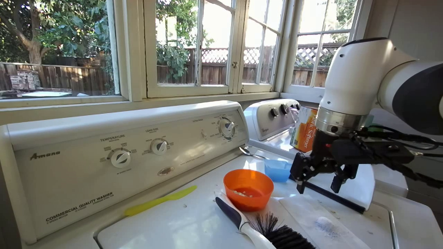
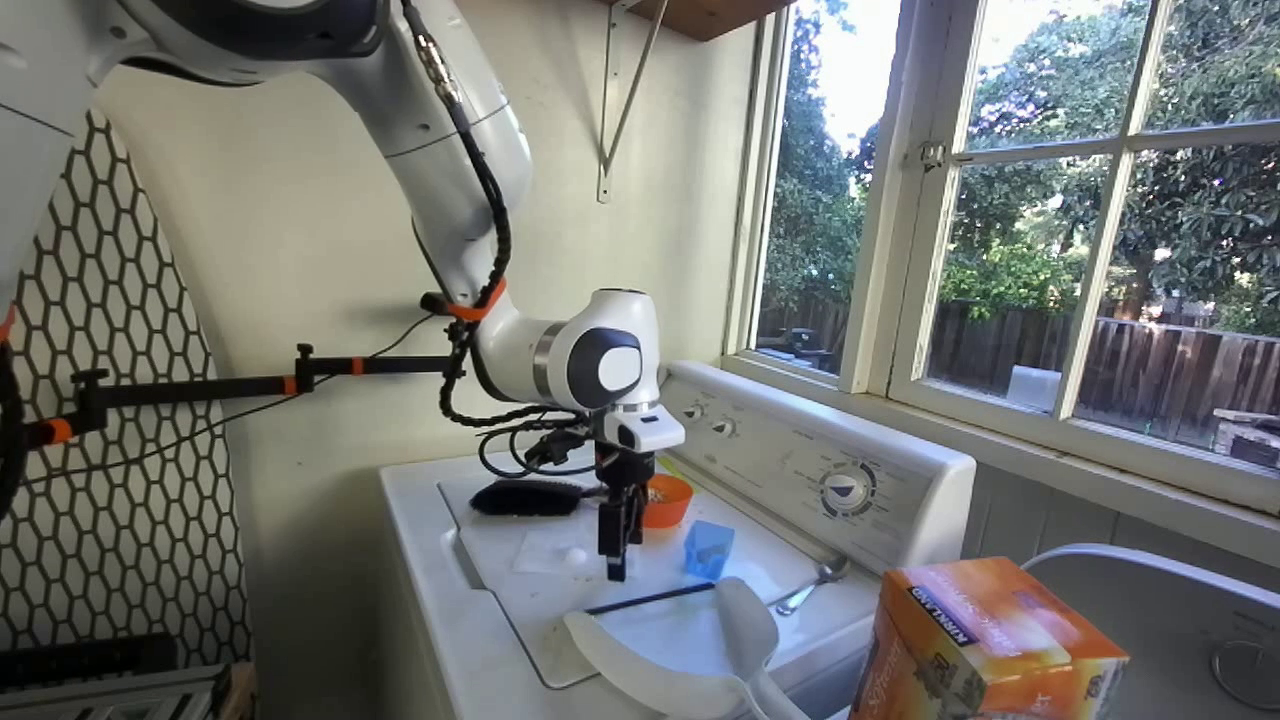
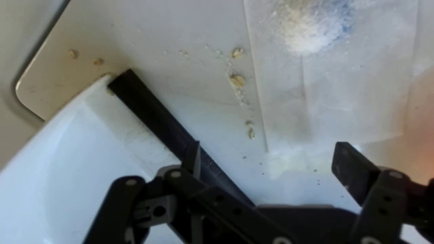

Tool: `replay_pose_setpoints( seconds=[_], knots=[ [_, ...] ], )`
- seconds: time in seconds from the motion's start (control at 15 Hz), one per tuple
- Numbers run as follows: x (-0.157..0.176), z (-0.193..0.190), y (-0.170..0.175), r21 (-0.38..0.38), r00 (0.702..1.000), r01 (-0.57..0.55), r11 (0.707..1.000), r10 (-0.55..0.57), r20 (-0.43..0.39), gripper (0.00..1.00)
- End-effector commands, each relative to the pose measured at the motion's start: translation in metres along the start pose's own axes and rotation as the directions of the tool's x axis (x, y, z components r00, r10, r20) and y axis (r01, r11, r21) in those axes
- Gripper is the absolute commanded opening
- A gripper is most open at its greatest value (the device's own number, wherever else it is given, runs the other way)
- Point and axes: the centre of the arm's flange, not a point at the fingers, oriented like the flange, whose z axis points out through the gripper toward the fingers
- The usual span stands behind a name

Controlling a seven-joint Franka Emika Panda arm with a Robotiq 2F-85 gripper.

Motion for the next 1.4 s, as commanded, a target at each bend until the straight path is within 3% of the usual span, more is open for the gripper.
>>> replay_pose_setpoints(
  seconds=[0.0, 0.27, 0.6, 0.87, 1.33],
  knots=[
    [-0.007, 0.009, -0.002, -0.018, 0.993, -0.114, 0.993, 0.113, -0.043, 1.0],
    [-0.009, 0.016, -0.005, -0.021, 0.977, -0.206, 0.978, 0.204, -0.066, 0.99],
    [-0.011, 0.019, -0.011, -0.014, 0.957, -0.283, 0.959, 0.281, -0.075, 0.87],
    [-0.008, 0.017, -0.014, 0.007, 0.934, -0.347, 0.938, 0.346, -0.087, 1.0],
    [0.0, 0.015, -0.025, 0.068, 0.891, -0.446, 0.893, 0.45, -0.057, 1.0]
  ],
)
